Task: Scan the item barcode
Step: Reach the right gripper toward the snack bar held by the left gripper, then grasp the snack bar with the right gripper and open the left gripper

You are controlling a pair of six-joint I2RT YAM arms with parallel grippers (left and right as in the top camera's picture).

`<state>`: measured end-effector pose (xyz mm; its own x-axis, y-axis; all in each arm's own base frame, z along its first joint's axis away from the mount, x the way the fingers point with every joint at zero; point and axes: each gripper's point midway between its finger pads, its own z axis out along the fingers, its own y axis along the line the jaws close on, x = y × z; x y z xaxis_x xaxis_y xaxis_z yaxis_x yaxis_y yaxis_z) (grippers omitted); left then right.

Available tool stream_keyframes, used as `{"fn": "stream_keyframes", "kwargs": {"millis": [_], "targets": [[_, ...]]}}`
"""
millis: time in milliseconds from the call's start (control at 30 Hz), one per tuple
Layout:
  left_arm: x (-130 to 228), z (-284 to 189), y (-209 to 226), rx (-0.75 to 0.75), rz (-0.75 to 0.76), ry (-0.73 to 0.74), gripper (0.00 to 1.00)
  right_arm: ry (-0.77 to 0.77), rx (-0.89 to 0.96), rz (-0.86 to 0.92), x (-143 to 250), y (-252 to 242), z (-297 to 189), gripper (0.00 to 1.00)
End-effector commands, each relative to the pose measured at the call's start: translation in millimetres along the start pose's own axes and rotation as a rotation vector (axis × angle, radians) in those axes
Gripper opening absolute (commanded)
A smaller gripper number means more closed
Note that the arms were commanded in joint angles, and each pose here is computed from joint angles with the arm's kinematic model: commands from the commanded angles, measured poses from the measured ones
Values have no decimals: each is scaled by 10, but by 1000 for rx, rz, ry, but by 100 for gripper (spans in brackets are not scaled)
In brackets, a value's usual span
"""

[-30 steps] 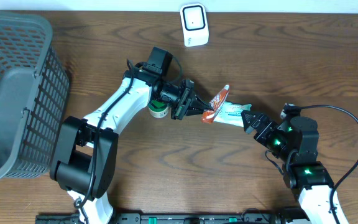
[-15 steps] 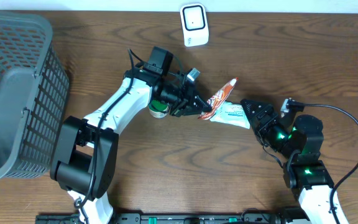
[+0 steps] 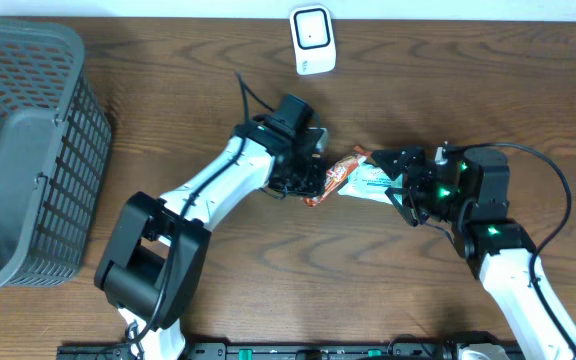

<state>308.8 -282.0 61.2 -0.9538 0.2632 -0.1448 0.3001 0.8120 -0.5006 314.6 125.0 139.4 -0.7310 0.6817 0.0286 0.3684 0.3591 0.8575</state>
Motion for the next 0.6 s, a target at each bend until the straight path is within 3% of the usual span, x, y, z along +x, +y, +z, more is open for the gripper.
{"fn": "stream_keyframes", "kwargs": {"millis": [0,100,233,333,567], "targets": [[-97,-72,-91,-64,95,-64,7,8,-16,-152,-21,90,-13,99],[-159,-205,-183,-84,126,-114,7,-19,-2,-132,-69,70,-13,99],[-211,-446,-318,-72,152,-178,8,-84,61,12,-170,-66,-20,91],[-228,-575,-395,-58,148,-211,7,-122,102,106,-226,-174,-16,93],[-225,-698,-482,-39,134,-237,7,-80,45,140,-209,-67,63,92]]}}
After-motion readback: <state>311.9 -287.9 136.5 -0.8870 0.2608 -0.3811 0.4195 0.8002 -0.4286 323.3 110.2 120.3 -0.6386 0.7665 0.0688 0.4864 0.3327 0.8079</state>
